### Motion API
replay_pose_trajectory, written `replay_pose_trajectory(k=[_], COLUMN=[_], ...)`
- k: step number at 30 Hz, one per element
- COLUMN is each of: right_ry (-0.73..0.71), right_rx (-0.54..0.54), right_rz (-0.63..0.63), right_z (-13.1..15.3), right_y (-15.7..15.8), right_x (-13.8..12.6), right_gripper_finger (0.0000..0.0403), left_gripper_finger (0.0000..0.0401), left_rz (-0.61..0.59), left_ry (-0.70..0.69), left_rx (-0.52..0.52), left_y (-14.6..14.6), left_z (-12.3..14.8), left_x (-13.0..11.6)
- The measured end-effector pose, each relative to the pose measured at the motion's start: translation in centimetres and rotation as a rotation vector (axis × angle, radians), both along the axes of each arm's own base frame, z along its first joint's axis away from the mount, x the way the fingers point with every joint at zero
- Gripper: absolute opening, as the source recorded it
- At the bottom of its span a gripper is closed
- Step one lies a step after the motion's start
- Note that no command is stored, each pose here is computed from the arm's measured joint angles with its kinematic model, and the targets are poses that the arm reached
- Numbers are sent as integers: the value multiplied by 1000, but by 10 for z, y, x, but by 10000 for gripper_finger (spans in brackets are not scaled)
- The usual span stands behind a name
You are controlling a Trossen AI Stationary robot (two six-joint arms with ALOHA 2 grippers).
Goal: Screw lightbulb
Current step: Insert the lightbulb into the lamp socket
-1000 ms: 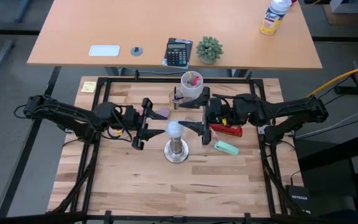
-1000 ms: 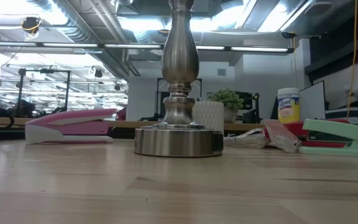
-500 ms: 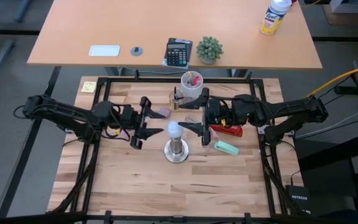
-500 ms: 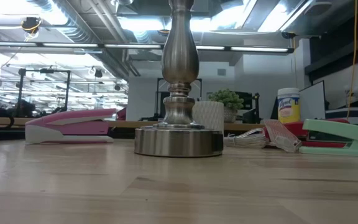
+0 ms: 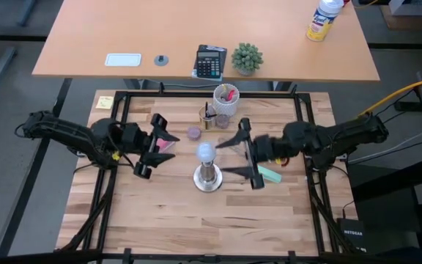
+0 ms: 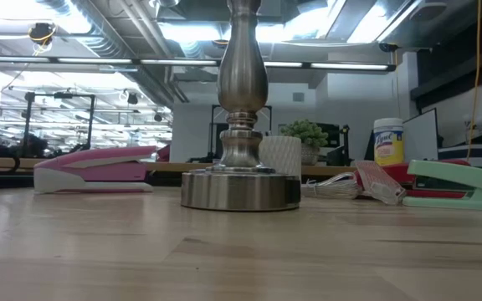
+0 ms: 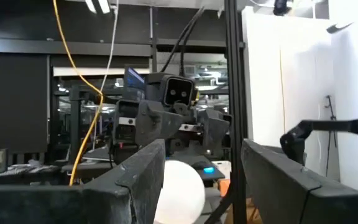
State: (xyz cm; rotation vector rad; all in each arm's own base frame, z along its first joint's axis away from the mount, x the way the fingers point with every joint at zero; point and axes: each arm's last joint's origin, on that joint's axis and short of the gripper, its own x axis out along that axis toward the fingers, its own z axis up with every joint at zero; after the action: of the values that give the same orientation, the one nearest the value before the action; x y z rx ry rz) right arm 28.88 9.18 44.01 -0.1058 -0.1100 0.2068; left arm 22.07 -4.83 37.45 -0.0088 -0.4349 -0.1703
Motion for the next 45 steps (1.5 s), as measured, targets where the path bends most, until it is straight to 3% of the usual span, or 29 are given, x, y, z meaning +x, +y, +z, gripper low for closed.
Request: replay_pose_trajectory(k=[10,22,29,45], right_ry=[30,29,32,22], right_rx=[-70,-67,-83,-89], right_rz=[-70,-156,-284,-284], right_z=[-20,-20,-20,-19], right_y=[16,14,10,10], right_x=[22,22,22,22], right_gripper_finger=[280,280,280,280], left_gripper_finger=[203,203,203,203], left_rz=[-11,-13,-1,15], left_ry=[67,69,50,7], left_rx=[17,17,41,65], left_y=[-7,-8,-8,-8], left_z=[-16,-18,-17,-13], left_x=[18,22,21,20])
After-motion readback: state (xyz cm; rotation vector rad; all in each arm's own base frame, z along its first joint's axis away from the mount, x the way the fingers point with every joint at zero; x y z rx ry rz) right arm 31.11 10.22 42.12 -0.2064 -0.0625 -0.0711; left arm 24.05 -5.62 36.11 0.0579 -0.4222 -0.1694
